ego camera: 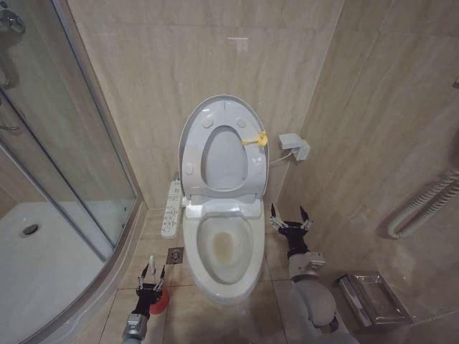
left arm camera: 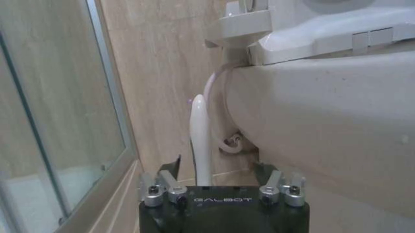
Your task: Open the toilet lid, clean the toilet bowl with a toilet brush, close the toilet lid, and flush.
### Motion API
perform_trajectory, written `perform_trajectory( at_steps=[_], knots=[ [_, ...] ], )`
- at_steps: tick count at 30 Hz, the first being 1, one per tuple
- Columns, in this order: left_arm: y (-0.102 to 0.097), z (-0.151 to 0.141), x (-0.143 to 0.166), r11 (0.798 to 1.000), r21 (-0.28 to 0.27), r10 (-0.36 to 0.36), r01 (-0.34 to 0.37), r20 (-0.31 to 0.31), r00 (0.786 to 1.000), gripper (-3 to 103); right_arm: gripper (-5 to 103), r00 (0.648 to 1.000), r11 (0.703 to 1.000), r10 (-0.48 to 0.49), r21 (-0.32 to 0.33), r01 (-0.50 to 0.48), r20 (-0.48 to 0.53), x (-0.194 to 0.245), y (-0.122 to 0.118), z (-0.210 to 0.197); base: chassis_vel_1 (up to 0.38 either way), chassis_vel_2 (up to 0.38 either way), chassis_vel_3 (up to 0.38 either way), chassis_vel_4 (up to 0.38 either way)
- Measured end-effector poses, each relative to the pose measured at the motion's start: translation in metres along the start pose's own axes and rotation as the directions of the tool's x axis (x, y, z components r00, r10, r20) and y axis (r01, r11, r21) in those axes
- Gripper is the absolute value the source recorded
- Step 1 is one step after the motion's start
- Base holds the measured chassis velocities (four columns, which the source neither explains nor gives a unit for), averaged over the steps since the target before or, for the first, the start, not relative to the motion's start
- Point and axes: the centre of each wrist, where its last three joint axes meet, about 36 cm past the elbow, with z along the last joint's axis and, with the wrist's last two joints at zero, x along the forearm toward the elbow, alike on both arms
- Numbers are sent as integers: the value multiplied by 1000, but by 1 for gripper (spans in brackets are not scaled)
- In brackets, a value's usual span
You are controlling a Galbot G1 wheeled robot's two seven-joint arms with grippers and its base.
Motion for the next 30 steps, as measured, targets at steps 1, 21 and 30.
perform_trajectory(
  at_steps=[1,21,30],
  knots=[
    [0,0,5,1000,-5,0,0,0,1000,68,100,1000,1000,0,0,0,0,0,0,0,0,0,0,0],
    [49,-162,34,991,-8,-128,135,269,955,100,100,1000,1000,0,0,0,0,0,0,0,0,0,0,0],
    [28,-289,73,971,116,-225,211,126,966,100,100,1000,1000,0,0,0,0,0,0,0,0,0,0,0]
  ],
)
